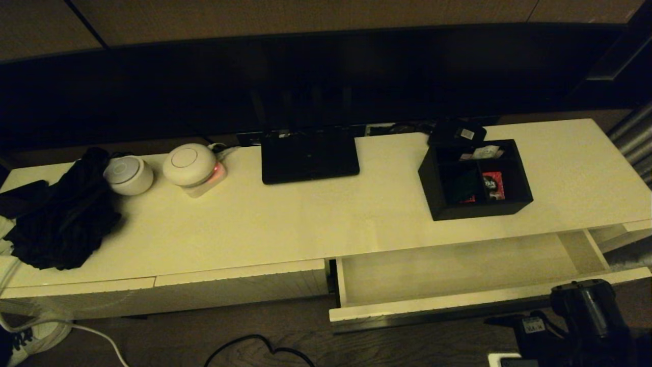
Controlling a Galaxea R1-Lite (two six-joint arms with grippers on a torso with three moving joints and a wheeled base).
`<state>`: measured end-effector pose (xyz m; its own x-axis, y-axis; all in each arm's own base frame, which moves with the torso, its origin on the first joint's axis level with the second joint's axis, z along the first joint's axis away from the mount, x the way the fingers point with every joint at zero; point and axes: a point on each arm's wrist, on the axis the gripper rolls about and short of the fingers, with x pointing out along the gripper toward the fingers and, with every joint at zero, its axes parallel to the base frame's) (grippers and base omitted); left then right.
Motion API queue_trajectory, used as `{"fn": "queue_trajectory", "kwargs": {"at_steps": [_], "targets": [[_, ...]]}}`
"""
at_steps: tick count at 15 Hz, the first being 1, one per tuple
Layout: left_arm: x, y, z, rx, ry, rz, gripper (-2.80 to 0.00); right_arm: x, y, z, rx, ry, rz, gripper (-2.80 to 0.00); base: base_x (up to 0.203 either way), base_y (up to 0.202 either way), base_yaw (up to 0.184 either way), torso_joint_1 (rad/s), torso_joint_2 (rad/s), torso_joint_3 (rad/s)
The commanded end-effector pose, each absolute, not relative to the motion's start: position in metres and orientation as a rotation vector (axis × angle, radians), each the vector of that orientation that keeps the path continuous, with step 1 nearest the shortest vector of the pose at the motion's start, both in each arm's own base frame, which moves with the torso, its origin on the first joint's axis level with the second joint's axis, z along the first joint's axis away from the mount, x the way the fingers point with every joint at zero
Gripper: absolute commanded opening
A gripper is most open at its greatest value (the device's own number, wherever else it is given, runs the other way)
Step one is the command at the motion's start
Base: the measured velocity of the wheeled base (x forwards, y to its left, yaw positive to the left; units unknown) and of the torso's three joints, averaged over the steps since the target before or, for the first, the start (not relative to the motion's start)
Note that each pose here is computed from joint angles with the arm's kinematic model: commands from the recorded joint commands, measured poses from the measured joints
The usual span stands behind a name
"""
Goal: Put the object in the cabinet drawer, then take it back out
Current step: Open the drawer
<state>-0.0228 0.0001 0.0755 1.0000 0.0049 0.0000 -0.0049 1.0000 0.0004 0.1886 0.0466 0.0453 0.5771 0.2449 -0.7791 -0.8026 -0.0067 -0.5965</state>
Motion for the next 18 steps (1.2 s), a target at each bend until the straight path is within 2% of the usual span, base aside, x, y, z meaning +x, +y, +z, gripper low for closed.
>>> {"fn": "queue_trajectory", "kwargs": {"at_steps": [1,6,11,14,18], "targets": [[-0.023,0.0,0.075,0.0,0.003,0.006,-2.8,0.17,0.042,0.076,-1.349,0.467,0.843,-2.8,0.0,0.0,0.0,0.0,0.0,0.0],[-0.023,0.0,0.075,0.0,0.003,0.006,-2.8,0.123,0.031,0.123,-1.225,0.574,0.84,-2.8,0.0,0.0,0.0,0.0,0.0,0.0],[-0.023,0.0,0.075,0.0,0.003,0.006,-2.8,0.092,0.024,0.166,-0.751,0.811,0.666,-2.8,0.0,0.0,0.0,0.0,0.0,0.0],[-0.023,0.0,0.075,0.0,0.003,0.006,-2.8,0.103,0.027,0.181,-0.418,0.896,0.499,-2.8,0.0,0.0,0.0,0.0,0.0,0.0],[-0.023,0.0,0.075,0.0,0.003,0.005,-2.8,0.148,0.044,0.192,-0.077,1.017,0.329,-2.8,0.0,0.0,0.0,0.0,0.0,0.0]]}}
